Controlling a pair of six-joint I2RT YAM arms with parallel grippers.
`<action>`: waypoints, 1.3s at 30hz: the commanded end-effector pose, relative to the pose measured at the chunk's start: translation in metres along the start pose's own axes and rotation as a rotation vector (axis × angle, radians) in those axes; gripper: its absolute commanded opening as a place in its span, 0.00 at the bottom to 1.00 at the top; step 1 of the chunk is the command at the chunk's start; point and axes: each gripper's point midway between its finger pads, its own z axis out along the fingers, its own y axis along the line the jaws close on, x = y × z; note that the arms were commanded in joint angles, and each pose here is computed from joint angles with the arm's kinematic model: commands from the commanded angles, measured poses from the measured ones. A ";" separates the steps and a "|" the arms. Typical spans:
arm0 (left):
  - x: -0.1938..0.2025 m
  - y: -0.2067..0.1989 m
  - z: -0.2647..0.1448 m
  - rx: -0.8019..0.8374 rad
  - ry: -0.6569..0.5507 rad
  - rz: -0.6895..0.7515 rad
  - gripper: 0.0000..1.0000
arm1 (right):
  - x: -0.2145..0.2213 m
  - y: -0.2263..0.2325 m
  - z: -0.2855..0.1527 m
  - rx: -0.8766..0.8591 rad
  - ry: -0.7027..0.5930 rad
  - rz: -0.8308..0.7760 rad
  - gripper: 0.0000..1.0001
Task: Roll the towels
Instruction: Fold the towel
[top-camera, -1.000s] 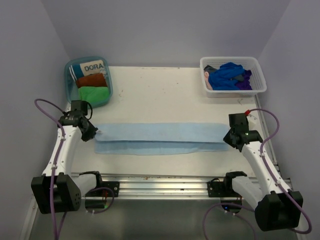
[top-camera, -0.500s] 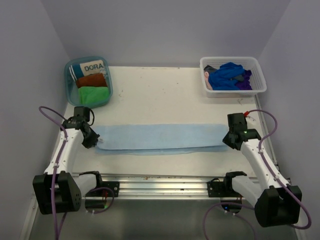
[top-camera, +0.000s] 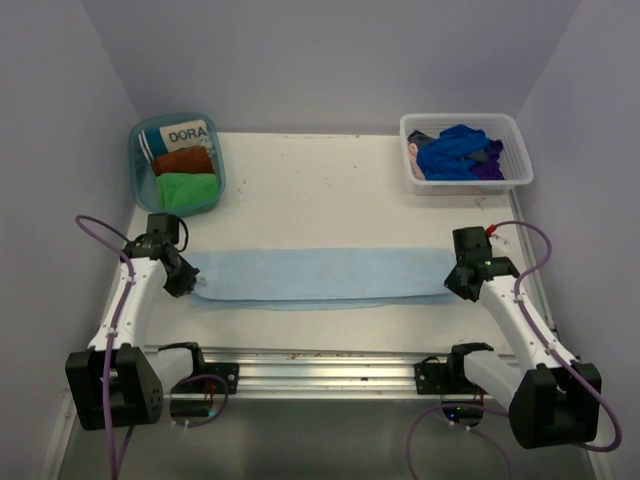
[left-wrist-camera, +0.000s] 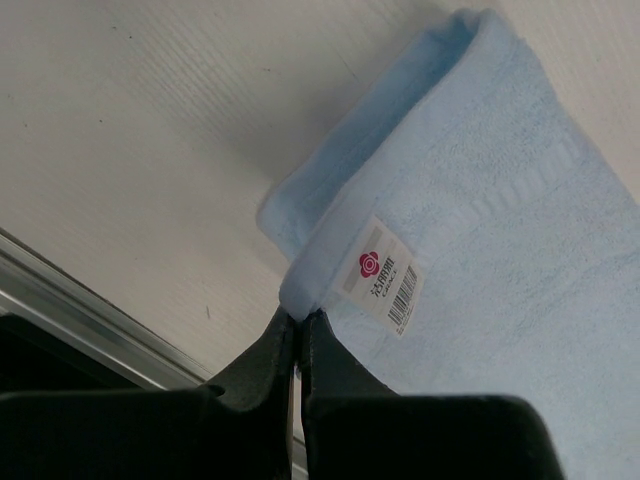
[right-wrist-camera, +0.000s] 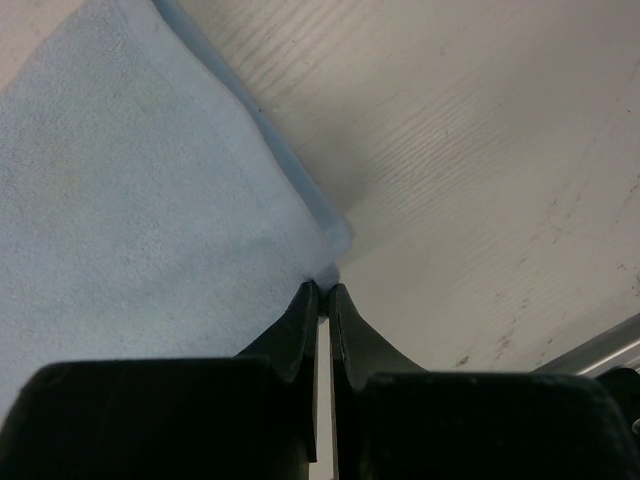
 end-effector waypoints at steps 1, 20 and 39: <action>0.010 0.004 -0.002 0.003 0.027 -0.056 0.00 | -0.006 0.004 0.001 -0.012 -0.025 0.036 0.00; -0.038 -0.080 -0.014 0.222 -0.084 0.080 0.56 | -0.024 0.038 -0.012 -0.181 -0.056 -0.026 0.25; -0.025 -0.118 0.057 0.108 -0.049 0.219 0.54 | -0.064 0.090 0.056 -0.128 0.052 -0.159 0.21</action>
